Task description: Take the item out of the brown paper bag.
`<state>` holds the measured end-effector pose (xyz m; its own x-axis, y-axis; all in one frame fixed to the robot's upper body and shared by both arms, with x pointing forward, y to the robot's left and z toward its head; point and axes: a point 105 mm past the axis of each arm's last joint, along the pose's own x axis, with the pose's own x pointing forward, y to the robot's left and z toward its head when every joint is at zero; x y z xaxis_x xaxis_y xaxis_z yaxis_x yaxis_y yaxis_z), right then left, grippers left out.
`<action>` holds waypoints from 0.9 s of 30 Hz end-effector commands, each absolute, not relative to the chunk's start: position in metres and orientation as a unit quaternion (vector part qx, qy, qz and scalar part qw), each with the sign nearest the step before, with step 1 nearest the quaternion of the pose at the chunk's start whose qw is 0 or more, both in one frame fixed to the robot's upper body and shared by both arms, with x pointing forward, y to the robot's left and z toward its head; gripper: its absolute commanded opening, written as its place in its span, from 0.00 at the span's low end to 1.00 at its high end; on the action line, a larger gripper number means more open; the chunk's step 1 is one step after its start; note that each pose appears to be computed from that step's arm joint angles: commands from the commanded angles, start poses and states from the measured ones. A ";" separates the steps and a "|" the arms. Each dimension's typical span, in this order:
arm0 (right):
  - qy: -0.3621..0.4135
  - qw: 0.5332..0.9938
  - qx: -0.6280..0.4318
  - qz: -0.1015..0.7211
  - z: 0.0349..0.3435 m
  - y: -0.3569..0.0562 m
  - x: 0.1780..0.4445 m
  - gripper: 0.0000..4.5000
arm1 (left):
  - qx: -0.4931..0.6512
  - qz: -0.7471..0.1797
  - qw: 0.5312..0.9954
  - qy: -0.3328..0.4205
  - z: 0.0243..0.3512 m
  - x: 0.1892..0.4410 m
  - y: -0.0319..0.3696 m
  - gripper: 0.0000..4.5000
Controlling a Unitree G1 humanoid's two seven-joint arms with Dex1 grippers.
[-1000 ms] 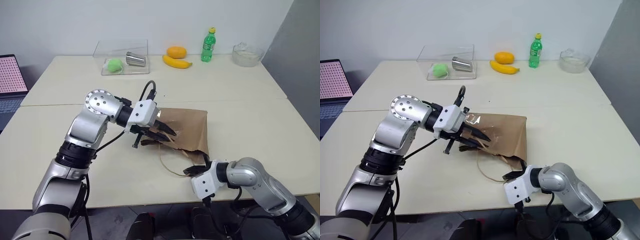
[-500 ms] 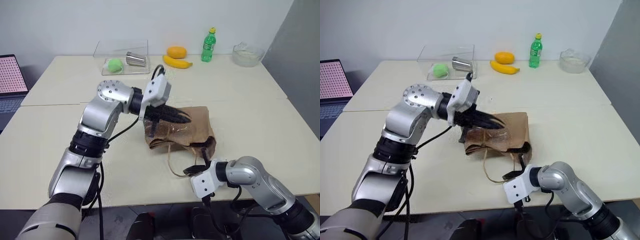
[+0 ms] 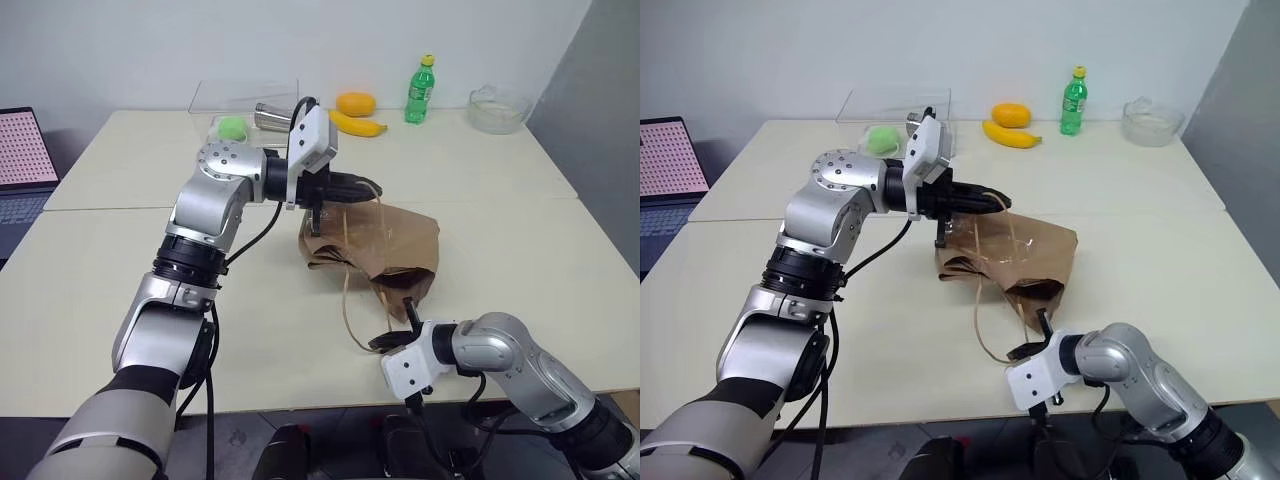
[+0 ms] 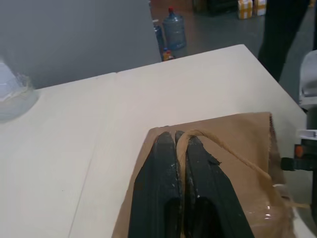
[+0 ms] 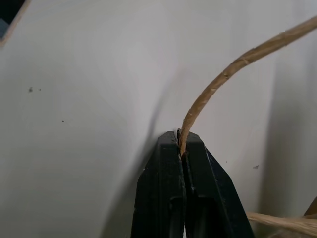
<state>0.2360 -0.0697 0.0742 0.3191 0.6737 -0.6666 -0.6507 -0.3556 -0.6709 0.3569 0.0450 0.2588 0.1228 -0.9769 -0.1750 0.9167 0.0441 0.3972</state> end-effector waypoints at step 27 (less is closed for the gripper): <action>-0.026 0.577 -0.583 0.571 0.081 -0.074 0.235 0.00 | 0.192 -0.644 0.725 -0.151 0.318 0.356 0.053 0.01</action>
